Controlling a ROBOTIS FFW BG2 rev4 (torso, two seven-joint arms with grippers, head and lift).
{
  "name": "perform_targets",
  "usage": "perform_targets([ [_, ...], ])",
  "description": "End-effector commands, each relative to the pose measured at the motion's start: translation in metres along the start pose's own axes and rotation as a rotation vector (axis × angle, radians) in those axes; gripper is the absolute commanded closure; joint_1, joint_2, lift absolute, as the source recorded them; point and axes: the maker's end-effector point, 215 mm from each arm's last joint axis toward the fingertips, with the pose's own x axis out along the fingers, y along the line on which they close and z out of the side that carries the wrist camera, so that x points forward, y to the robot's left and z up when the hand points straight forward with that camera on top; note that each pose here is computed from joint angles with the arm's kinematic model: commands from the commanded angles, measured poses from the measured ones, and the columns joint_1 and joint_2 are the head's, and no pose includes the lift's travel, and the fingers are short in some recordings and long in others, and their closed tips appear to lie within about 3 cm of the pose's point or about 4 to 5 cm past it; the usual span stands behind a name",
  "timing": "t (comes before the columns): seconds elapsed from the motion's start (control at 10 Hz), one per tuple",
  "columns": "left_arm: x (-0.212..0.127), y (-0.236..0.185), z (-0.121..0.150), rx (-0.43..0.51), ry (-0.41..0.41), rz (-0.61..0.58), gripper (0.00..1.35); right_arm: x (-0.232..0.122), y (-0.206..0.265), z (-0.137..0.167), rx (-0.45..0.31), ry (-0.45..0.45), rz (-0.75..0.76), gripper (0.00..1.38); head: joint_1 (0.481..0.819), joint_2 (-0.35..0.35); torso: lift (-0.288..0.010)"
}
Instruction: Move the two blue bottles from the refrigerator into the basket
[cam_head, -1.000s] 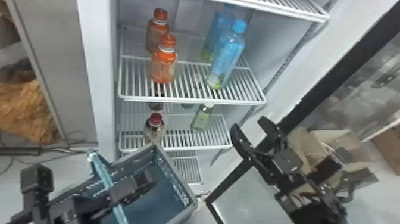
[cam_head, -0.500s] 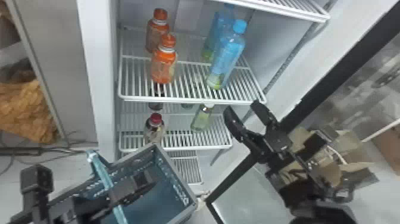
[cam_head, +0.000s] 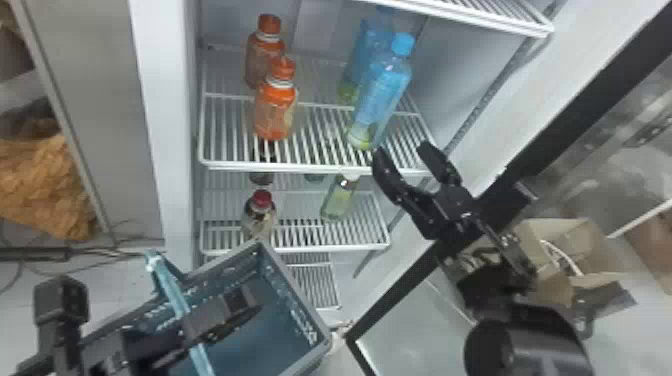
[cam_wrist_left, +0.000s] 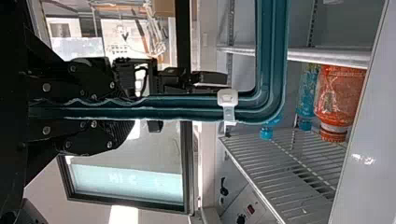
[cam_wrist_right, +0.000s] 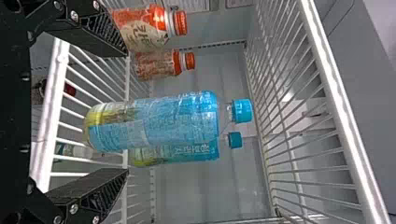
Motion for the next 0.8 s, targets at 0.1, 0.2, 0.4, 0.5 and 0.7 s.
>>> perform_targets([
  [0.1, 0.000, 0.000, 0.000, -0.001, 0.000, -0.001, 1.20, 0.030, 0.002, -0.007, 0.011, 0.009, 0.020, 0.17, 0.695, -0.350, -0.010],
  [0.2, 0.000, 0.000, 0.000, -0.001, 0.000, -0.001, 1.20, 0.041, 0.003, -0.007, 0.009, 0.008, 0.027, 0.17, 0.695, -0.350, -0.010],
  [0.4, 0.000, 0.000, 0.000, -0.001, 0.000, -0.001, 1.20, 0.056, 0.000, -0.002, -0.007, 0.000, 0.024, 0.16, 0.695, -0.350, -0.010],
  [0.5, 0.000, -0.001, 0.000, 0.001, 0.001, -0.002, 1.20, 0.062, -0.001, 0.002, -0.007, -0.007, 0.022, 0.16, 0.695, -0.350, -0.010],
  [0.7, 0.000, 0.000, 0.000, 0.000, 0.000, 0.001, 1.20, 0.075, 0.002, 0.002, -0.009, -0.006, 0.030, 0.16, 0.695, -0.350, -0.010],
])
